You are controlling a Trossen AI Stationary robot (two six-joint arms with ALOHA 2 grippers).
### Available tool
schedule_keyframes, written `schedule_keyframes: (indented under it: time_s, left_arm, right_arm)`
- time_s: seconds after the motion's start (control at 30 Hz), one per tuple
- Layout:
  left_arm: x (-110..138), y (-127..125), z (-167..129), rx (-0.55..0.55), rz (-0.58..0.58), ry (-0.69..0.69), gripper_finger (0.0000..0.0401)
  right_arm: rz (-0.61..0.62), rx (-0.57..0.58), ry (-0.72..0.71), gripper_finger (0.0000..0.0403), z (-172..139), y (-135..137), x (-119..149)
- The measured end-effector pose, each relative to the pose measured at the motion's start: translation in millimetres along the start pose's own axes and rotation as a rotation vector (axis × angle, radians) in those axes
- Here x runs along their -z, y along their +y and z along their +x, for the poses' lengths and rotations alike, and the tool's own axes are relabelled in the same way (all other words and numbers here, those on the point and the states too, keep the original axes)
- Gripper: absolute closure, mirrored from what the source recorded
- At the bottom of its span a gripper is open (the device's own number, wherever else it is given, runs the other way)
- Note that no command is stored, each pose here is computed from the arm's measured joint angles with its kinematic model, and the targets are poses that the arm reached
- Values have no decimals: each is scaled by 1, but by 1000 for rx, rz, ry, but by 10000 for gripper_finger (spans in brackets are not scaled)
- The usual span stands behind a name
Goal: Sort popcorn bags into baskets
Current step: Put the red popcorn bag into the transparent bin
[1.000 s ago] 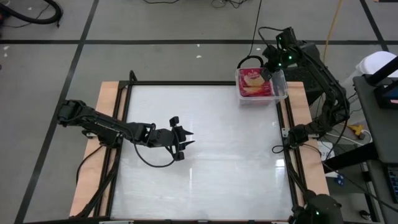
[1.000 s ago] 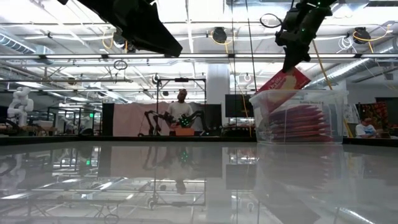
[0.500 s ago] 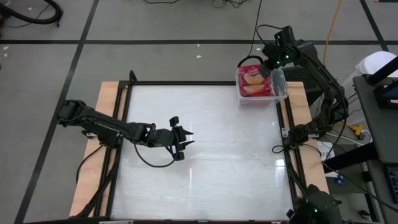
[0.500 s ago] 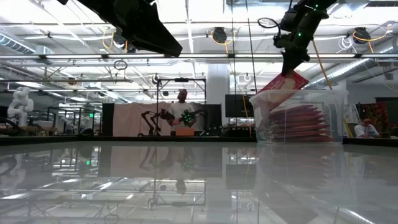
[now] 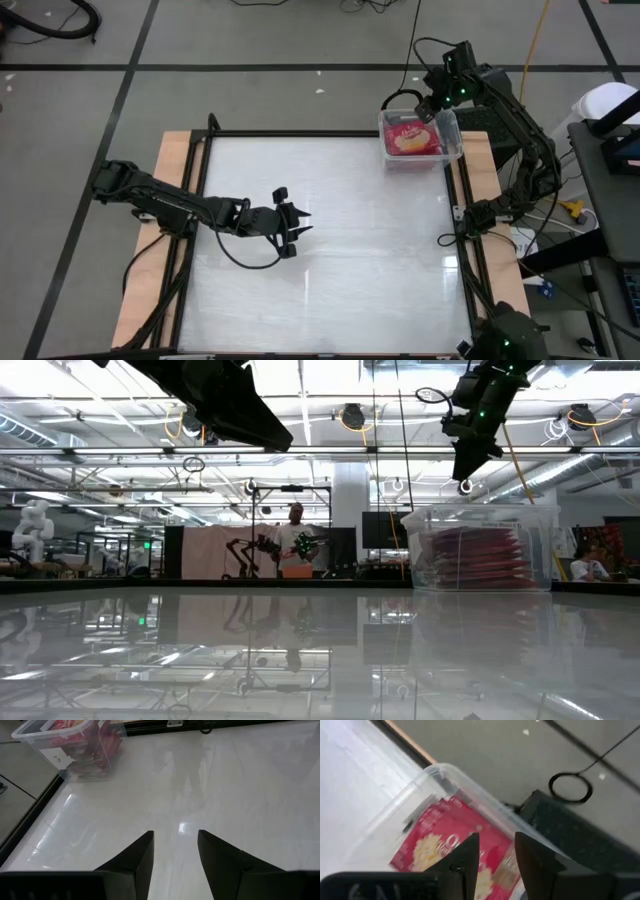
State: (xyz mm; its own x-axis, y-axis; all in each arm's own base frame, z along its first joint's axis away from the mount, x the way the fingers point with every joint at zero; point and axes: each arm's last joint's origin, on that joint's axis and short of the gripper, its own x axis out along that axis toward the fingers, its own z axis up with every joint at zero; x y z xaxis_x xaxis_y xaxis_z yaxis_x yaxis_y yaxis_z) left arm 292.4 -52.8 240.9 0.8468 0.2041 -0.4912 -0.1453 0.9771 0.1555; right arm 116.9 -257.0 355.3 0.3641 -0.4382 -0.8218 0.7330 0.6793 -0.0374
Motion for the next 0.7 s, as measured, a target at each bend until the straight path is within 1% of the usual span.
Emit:
schedule_keyframes:
  time_s: [0.1,0.2,0.33,0.43,0.57,0.7]
  left_arm:
    - [1,0,0,0,3,8,244]
    - [2,0,0,-1,3,19,245]
    - [2,1,0,-3,4,22,245]
    - [2,1,0,-3,4,22,245]
    - [2,1,0,-3,2,22,245]
    - [2,1,0,-3,2,22,245]
  right_arm:
    - [33,-32,65,286,-2,11,5]
    - [35,-67,142,300,-3,25,10]
    - [39,-45,255,323,-3,42,16]
    - [30,-16,302,339,0,54,20]
    - [19,47,348,357,16,61,29]
    - [9,44,354,368,44,63,43]
